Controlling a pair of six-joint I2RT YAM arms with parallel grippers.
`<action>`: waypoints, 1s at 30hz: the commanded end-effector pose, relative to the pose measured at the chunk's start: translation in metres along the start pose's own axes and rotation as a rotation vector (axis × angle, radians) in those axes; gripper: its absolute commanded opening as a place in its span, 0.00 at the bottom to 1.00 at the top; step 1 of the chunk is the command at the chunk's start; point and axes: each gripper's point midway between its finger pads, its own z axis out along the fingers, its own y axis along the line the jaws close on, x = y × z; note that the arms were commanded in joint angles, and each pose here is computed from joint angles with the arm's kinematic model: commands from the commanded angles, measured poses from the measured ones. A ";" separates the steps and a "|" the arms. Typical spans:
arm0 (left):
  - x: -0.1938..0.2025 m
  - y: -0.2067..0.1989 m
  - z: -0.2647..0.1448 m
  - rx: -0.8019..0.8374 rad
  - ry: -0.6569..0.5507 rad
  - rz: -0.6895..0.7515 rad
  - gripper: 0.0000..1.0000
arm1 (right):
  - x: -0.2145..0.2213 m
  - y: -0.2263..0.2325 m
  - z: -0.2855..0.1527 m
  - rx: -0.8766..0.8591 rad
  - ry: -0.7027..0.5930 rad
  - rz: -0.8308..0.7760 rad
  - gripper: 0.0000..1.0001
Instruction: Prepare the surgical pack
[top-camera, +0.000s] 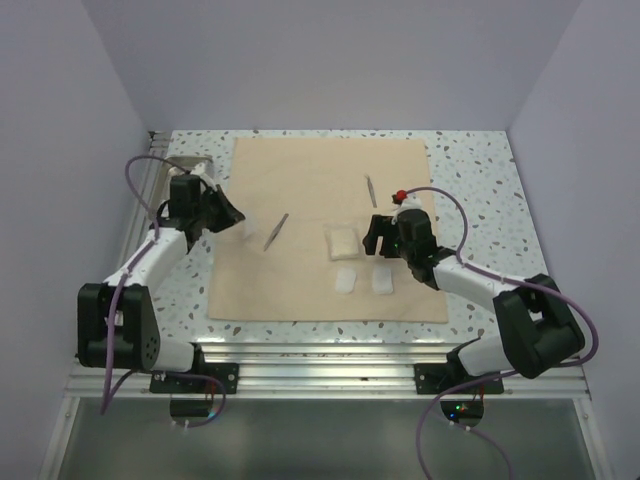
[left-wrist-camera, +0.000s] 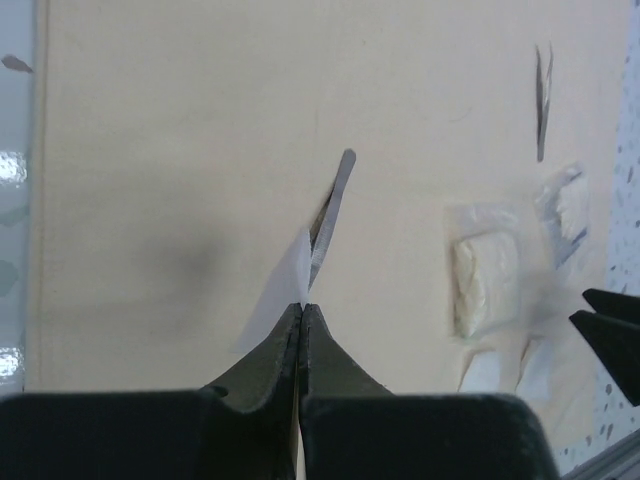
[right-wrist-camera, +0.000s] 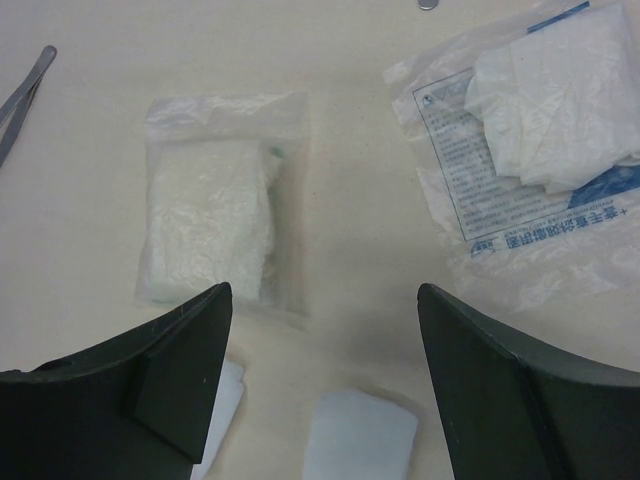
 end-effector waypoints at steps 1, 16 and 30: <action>-0.072 -0.024 -0.014 0.091 -0.172 -0.040 0.00 | -0.020 0.009 0.001 -0.015 -0.044 -0.009 0.78; -0.175 0.089 -0.031 0.105 -0.418 -0.310 0.00 | -0.018 0.006 0.002 -0.008 -0.051 -0.001 0.78; -0.148 0.162 -0.001 0.028 -0.400 -0.462 0.00 | -0.021 0.005 0.000 0.001 -0.061 -0.006 0.78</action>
